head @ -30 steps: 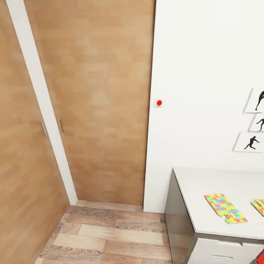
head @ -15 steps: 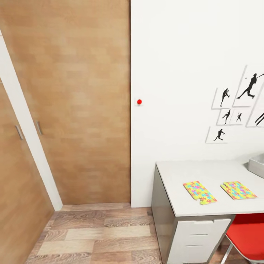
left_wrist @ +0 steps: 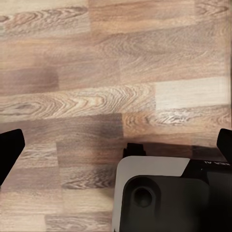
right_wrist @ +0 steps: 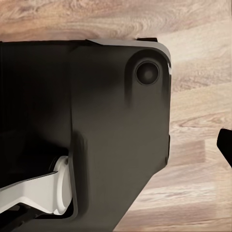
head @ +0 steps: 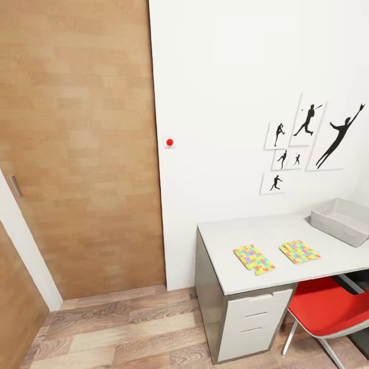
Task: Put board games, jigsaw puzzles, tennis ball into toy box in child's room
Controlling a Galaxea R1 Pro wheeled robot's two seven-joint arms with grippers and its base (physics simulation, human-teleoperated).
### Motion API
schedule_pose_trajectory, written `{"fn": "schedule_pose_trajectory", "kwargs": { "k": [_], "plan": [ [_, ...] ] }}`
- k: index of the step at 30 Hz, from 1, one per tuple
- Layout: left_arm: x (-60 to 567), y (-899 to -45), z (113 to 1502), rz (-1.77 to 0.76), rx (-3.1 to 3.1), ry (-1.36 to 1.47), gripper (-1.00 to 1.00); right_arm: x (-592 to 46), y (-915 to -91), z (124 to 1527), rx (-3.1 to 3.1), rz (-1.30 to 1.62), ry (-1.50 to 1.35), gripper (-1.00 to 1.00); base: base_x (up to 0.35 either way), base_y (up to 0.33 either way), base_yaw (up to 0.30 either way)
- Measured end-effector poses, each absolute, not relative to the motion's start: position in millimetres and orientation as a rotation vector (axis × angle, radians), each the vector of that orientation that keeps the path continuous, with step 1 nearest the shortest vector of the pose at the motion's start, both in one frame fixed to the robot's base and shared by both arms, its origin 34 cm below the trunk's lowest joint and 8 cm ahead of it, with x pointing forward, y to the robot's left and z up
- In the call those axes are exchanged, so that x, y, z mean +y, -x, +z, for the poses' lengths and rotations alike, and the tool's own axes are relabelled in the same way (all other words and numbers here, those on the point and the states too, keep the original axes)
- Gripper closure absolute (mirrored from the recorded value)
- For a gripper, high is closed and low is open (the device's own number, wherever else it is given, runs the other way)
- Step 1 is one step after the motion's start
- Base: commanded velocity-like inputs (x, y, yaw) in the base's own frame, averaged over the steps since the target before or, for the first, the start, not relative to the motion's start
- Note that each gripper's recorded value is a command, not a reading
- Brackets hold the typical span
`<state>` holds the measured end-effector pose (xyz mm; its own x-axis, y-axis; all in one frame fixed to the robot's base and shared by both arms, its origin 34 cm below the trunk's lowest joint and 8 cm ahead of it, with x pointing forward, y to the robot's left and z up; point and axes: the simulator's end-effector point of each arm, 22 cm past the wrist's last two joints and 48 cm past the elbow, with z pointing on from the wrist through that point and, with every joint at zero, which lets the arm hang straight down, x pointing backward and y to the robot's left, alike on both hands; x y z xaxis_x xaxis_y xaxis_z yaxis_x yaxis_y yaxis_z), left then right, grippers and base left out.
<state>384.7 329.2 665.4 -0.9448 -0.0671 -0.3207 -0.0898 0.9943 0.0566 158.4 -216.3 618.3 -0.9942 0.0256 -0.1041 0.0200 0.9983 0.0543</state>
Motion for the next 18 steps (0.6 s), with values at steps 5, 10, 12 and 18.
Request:
{"fn": "schedule_pose_trajectory", "kwargs": {
  "k": [5, 10, 12, 18],
  "plan": [
    [329.2, -384.8, 665.3, 0.1, 2.814, 0.114, -1.0, -216.3, -158.4, 618.2, 3.036, 0.081, -0.035, -1.0, -0.024, 0.0, -0.288],
    [329.2, -384.9, 665.2, 0.1, 2.814, 0.114, -1.0, -216.3, -158.5, 618.1, 3.036, 0.081, -0.035, -1.0, -0.188, 0.0, -0.288],
    [328.9, -384.9, 665.2, 0.1, 2.814, 0.113, -1.0, -216.3, -158.5, 618.2, 3.036, 0.081, -0.035, -1.0, -0.181, 0.0, -0.288],
    [328.8, -384.8, 665.3, 0.1, 2.814, 0.113, -1.0, -216.3, -158.4, 618.2, 3.036, 0.081, -0.035, -1.0, -0.082, 0.0, -0.288]
  ]
}}
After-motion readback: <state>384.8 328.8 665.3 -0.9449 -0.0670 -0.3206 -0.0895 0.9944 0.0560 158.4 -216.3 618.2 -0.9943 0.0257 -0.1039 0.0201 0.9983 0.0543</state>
